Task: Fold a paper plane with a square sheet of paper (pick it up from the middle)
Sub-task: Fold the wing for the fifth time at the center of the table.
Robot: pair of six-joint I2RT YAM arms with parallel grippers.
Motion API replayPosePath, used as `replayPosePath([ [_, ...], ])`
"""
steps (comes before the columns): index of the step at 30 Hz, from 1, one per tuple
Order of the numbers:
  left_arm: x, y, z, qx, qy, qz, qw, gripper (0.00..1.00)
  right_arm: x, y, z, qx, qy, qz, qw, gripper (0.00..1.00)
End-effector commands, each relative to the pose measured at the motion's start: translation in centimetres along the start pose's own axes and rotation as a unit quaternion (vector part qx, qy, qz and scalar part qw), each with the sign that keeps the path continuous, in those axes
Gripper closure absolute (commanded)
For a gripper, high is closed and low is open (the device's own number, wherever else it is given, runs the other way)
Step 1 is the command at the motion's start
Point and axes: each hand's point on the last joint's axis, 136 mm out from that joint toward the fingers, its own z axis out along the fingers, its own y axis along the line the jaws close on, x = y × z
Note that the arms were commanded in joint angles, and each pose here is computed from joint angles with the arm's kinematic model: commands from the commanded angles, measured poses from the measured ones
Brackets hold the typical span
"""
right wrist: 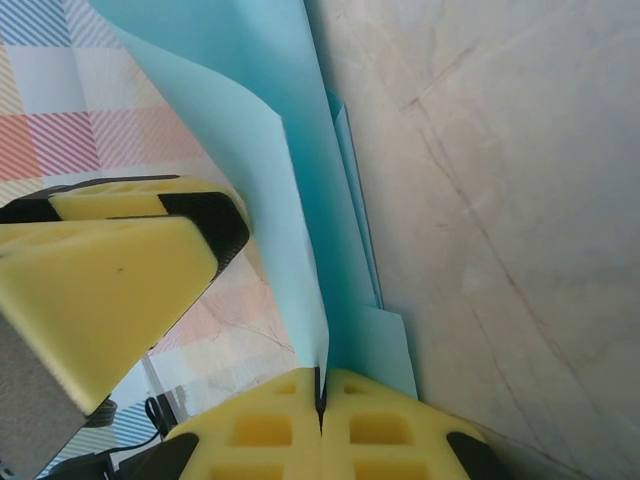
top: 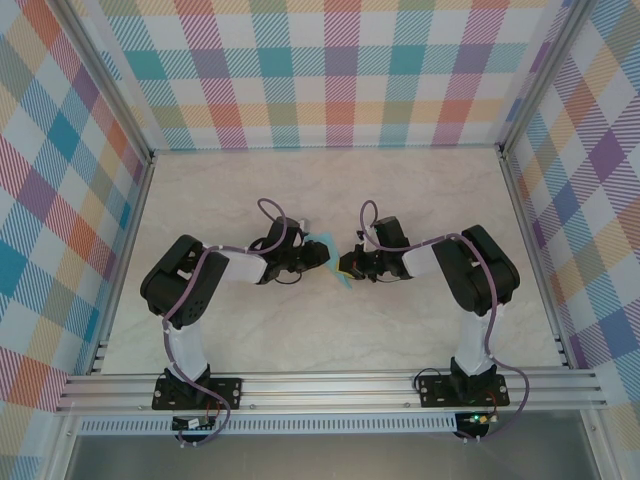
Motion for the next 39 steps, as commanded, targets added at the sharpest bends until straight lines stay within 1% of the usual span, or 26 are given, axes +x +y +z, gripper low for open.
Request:
replayPosePath([
  [1, 0.0, -2.0, -0.4, 0.045, -0.003, 0.014, 0.999, 0.73, 0.3, -2.6, 0.4, 0.030, 0.005, 0.038, 0.999, 1.00],
  [8, 0.4, -1.7, 0.2, 0.043, 0.006, 0.012, 0.999, 0.78, 0.3, -3.4, 0.5, 0.041, 0.007, 0.056, 0.998, 1.00],
  [16, 1.1, -0.3, 1.0, 0.015, 0.019, 0.001, 1.000, 0.84, 0.2, -3.7, 0.5, 0.046, 0.008, 0.063, 0.997, 1.00],
  [22, 1.6, 1.0, 1.5, -0.018, 0.029, -0.008, 0.999, 0.86, 0.3, -3.7, 0.6, 0.046, 0.011, 0.065, 0.997, 1.00],
  [25, 2.3, 2.2, 1.8, -0.047, 0.041, -0.014, 0.998, 0.87, 0.3, -3.5, 0.6, 0.044, 0.013, 0.064, 0.997, 1.00],
  [31, 3.7, 4.4, 2.1, -0.090, 0.066, -0.032, 0.993, 0.88, 0.0, -2.3, 0.2, 0.035, 0.014, 0.059, 0.998, 1.00],
  [34, 4.3, 5.1, 2.1, -0.104, 0.076, -0.040, 0.991, 0.88, -0.2, -1.6, -0.1, 0.032, 0.012, 0.053, 0.998, 0.93],
  [39, 4.9, 6.0, 2.1, -0.120, 0.085, -0.046, 0.988, 0.89, -0.6, -0.3, -0.8, 0.029, 0.008, 0.040, 0.999, 0.85],
])
